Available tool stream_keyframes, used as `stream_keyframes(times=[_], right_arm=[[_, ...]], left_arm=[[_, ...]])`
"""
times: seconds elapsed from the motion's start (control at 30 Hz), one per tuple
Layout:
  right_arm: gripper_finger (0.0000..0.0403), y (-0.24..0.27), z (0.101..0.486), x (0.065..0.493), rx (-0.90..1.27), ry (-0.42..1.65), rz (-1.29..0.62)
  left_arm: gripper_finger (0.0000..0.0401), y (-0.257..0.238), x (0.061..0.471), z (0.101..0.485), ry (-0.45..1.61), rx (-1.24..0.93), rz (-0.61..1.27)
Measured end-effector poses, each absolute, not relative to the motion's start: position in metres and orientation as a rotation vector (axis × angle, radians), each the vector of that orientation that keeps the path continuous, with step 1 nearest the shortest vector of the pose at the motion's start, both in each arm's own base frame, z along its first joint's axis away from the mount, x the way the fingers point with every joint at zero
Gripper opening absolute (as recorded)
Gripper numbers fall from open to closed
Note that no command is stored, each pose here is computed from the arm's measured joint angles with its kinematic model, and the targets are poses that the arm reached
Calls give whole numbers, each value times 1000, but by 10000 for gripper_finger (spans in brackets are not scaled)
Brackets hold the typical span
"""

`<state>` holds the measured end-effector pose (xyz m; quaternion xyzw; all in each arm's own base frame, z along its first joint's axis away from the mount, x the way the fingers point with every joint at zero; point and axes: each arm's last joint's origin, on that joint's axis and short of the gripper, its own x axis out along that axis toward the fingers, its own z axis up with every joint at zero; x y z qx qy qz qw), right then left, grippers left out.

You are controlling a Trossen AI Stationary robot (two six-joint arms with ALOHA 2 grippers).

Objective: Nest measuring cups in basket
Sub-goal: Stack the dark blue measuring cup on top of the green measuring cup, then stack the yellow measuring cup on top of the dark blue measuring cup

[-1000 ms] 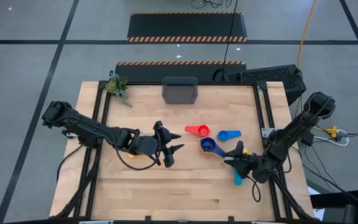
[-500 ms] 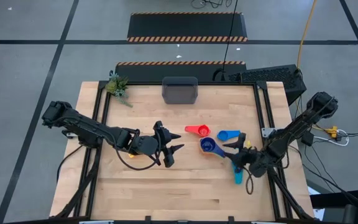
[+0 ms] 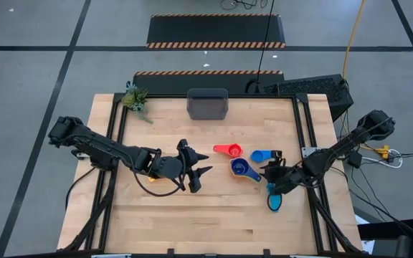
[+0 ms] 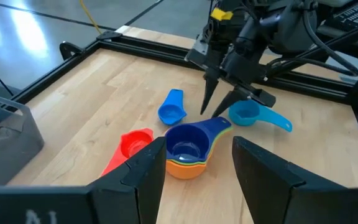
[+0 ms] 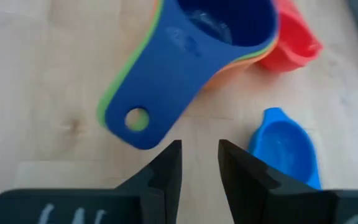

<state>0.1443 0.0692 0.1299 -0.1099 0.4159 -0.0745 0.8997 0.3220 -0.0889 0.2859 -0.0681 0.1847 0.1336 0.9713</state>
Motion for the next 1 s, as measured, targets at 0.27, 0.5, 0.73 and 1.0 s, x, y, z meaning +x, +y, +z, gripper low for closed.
stream_keyframes(times=[0.27, 0.5, 0.73, 1.0], right_arm=[[86, 69, 130, 145, -216, 873, -135], [86, 72, 133, 149, -215, 826, -104], [86, 74, 134, 151, -216, 811, -65], [86, 72, 133, 149, -262, 819, -93]], left_arm=[[186, -89, 322, 286, 372, -138, 270], [186, -89, 322, 286, 372, -139, 270], [186, -89, 322, 286, 372, -142, 271], [186, -89, 321, 284, 396, -131, 275]])
